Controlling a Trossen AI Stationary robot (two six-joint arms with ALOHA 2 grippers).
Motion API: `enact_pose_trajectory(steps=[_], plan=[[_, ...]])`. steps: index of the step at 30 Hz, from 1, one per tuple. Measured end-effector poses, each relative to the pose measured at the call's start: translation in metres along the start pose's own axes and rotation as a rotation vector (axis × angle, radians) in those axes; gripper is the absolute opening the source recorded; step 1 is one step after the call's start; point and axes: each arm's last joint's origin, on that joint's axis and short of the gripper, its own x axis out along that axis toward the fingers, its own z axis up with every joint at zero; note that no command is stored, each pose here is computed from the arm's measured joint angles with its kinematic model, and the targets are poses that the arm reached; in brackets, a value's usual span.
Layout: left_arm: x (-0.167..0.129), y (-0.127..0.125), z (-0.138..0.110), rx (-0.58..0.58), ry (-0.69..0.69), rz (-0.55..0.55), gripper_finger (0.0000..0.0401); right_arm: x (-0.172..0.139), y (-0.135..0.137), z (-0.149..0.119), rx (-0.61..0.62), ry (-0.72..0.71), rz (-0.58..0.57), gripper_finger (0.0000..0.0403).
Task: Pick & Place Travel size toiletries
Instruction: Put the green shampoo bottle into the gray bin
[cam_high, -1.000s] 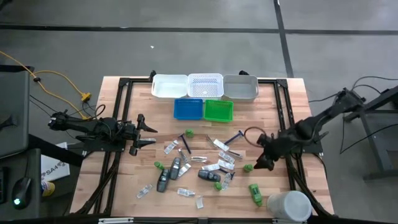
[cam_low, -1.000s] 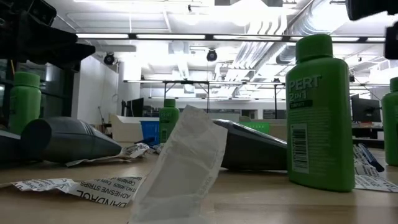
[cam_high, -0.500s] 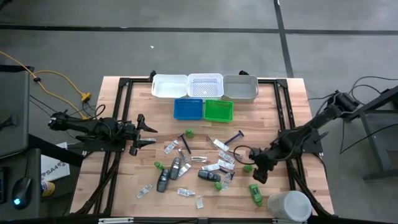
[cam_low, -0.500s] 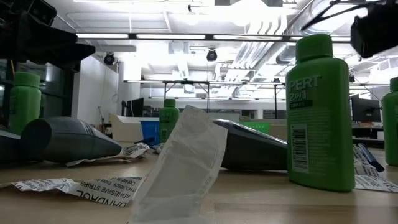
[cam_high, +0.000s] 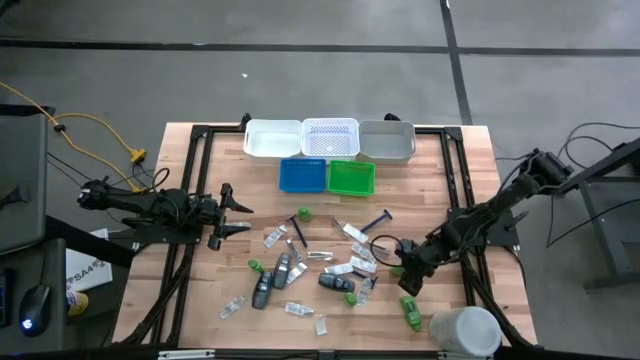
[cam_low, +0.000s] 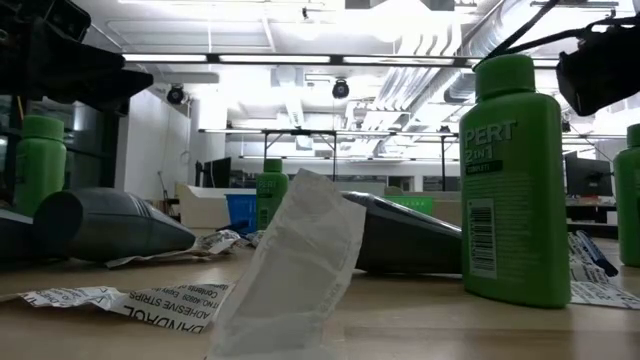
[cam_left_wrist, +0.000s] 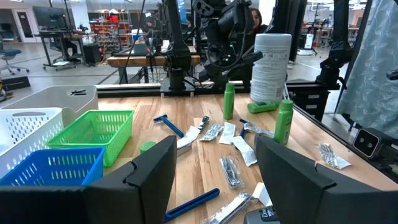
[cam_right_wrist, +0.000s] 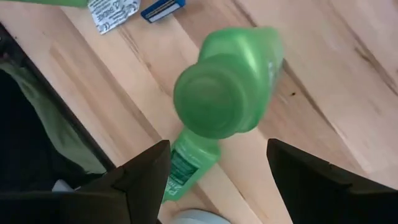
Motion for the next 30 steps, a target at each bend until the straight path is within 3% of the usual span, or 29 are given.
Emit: enact_pose_trajectory(steps=[6, 22, 30], plan=[[0.0, 0.0, 0.0, 0.0, 0.0, 0.0, 0.022, -0.001, -0.006, 0.006, 0.022, -0.053, -0.058, 0.0261], [0.0, 0.0, 0.0, 0.0, 0.0, 0.0, 0.022, -0.005, -0.008, 0.005, -0.011, -0.085, -0.076, 0.0261], [0.0, 0.0, 0.0, 0.0, 0.0, 0.0, 0.022, -0.034, 0.007, 0.006, -0.071, -0.142, -0.211, 0.0261]])
